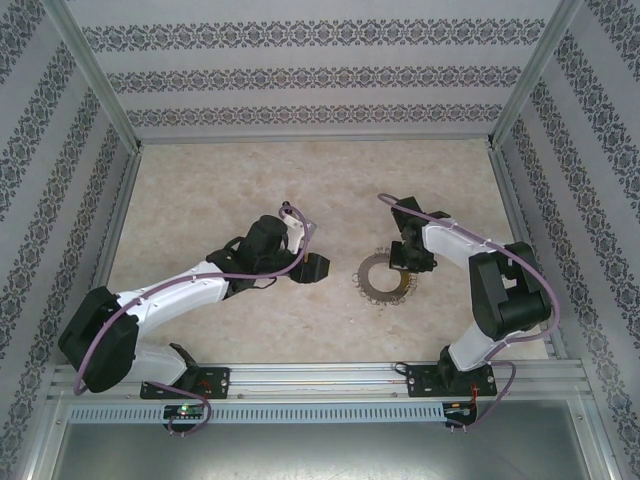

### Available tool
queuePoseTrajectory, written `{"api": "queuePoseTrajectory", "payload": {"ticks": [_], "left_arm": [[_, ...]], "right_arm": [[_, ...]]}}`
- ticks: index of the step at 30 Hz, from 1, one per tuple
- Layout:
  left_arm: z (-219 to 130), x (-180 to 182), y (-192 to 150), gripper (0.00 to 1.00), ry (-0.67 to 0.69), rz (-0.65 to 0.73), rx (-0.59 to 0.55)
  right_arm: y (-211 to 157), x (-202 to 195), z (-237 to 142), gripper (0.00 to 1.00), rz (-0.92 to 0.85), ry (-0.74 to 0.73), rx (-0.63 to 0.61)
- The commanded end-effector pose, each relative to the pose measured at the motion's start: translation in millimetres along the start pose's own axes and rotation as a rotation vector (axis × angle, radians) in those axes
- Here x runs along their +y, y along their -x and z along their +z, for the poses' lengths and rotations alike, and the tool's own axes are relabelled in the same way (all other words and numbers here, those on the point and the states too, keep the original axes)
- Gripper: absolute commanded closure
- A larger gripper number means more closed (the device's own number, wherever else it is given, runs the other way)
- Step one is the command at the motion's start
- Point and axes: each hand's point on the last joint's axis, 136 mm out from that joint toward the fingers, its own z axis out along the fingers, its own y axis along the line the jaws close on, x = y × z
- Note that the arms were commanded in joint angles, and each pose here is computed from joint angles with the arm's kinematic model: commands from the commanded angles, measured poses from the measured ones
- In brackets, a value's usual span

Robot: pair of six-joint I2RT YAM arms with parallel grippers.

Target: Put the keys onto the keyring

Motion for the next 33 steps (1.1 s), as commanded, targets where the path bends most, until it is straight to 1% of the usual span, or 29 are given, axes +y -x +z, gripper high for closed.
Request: {"api": "queuePoseTrajectory", "payload": {"ticks": [1,6,9,11,13,15,19,20,22,23,27,33], "left_arm": [[-11,3,8,0.37,0.017,0.025,-0.044],[-17,8,10,0.37,0.049,0.015,-0.067],[-18,12,8,0.37,0.065,0.009,-0.061],[-18,15,5,0.37,0.075,0.004,-0.054],[-19,17,3,0.37,0.083,0.000,-0.050],[-19,19,3,0.37,0.089,-0.002,-0.045],[-13,24,2,0.37,0.112,-0.006,-0.018],[-9,26,0,0.37,0.118,-0.009,-0.007],[-5,29,0,0.37,0.125,-0.014,0.010],[-2,31,-2,0.37,0.128,-0.017,0.021],[5,37,-7,0.37,0.147,-0.025,0.044],[14,43,-11,0.38,0.156,-0.032,0.068]], "right_arm": [[3,19,-3,0.98,-0.090,-0.013,-0.006],[2,61,-10,1.00,-0.243,0.012,-0.028],[1,90,-22,1.00,-0.346,0.063,-0.083],[-1,101,-30,0.99,-0.379,0.099,-0.103],[-4,104,-34,0.93,-0.388,0.125,-0.107],[-5,101,-40,0.84,-0.385,0.125,-0.118],[-8,93,-51,0.69,-0.345,0.128,-0.134],[-9,91,-53,0.63,-0.332,0.131,-0.136],[-12,88,-54,0.54,-0.309,0.137,-0.124],[-13,85,-53,0.51,-0.295,0.134,-0.111],[-15,86,-46,0.50,-0.261,0.138,-0.056],[-22,95,-34,0.58,-0.207,0.163,0.023]]}}
